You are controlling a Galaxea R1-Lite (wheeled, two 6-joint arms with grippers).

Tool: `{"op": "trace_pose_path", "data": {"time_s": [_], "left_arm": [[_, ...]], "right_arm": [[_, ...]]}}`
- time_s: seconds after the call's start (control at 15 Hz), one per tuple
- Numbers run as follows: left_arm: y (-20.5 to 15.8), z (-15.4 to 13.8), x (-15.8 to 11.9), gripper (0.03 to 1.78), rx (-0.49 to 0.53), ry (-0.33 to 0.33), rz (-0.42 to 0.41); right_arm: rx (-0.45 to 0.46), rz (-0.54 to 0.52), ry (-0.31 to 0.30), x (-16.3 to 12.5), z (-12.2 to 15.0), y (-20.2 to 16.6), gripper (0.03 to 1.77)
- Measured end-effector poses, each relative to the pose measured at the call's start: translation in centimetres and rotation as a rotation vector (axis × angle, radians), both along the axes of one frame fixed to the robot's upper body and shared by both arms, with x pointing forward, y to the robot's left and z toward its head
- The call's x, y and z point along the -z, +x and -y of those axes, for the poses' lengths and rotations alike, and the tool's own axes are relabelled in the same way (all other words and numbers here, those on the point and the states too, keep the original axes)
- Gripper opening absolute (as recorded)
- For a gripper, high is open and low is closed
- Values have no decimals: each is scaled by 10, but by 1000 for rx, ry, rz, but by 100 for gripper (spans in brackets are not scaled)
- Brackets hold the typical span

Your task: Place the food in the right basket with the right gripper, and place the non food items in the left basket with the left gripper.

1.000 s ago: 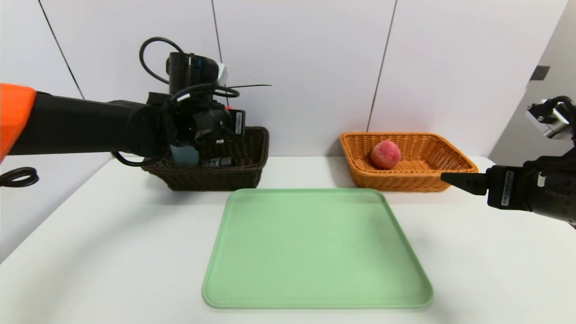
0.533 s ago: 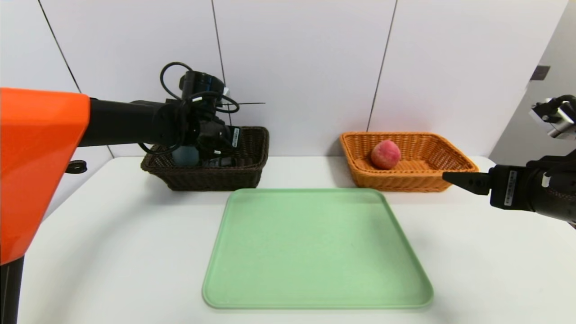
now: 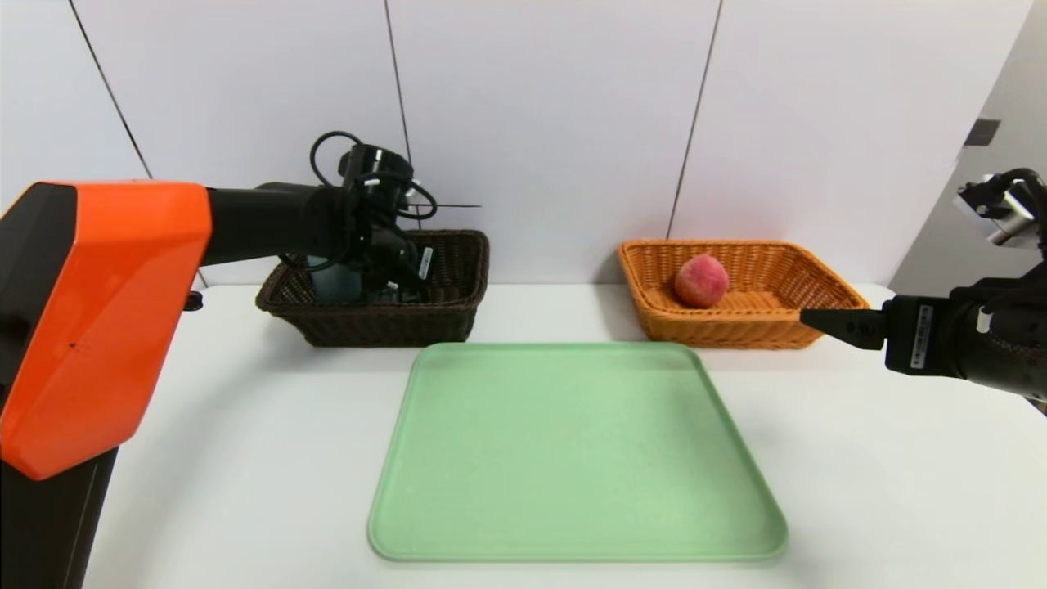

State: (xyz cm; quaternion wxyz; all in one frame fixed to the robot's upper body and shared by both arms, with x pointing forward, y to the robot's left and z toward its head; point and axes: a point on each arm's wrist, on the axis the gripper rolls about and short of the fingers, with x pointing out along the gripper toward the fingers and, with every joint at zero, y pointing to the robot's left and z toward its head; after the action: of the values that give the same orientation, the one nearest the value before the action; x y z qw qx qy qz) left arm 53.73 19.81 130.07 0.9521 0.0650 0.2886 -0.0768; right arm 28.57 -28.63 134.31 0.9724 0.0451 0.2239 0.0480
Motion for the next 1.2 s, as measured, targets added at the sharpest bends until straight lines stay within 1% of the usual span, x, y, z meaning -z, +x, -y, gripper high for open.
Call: {"op": "trace_pose_path", "data": {"time_s": [0.33,0.4,0.47,0.6,0.8,1.0,1.13,1.2], "left_arm": [[9,2,13,62,-3,-2,6],[10,2,14,70,-3,-3,11],[11,2,14,83,-3,-6,21],[13,3,15,103,-3,-9,30],[13,3,12,125,-4,-15,45],[6,0,-7,140,-8,-27,86],[-5,-3,-32,146,-5,-40,138],[-15,-5,-50,149,-3,-50,172]], "right_arm": [[-2,-3,-6,0,0,0,170],[-4,1,-10,0,0,0,170],[-4,2,-12,0,0,0,170],[-5,1,-13,0,0,1,170],[-6,-1,-16,0,0,1,170],[-7,-8,-20,1,0,1,170],[-11,-15,-28,1,0,1,170],[-13,-22,-31,2,0,1,170]]}}
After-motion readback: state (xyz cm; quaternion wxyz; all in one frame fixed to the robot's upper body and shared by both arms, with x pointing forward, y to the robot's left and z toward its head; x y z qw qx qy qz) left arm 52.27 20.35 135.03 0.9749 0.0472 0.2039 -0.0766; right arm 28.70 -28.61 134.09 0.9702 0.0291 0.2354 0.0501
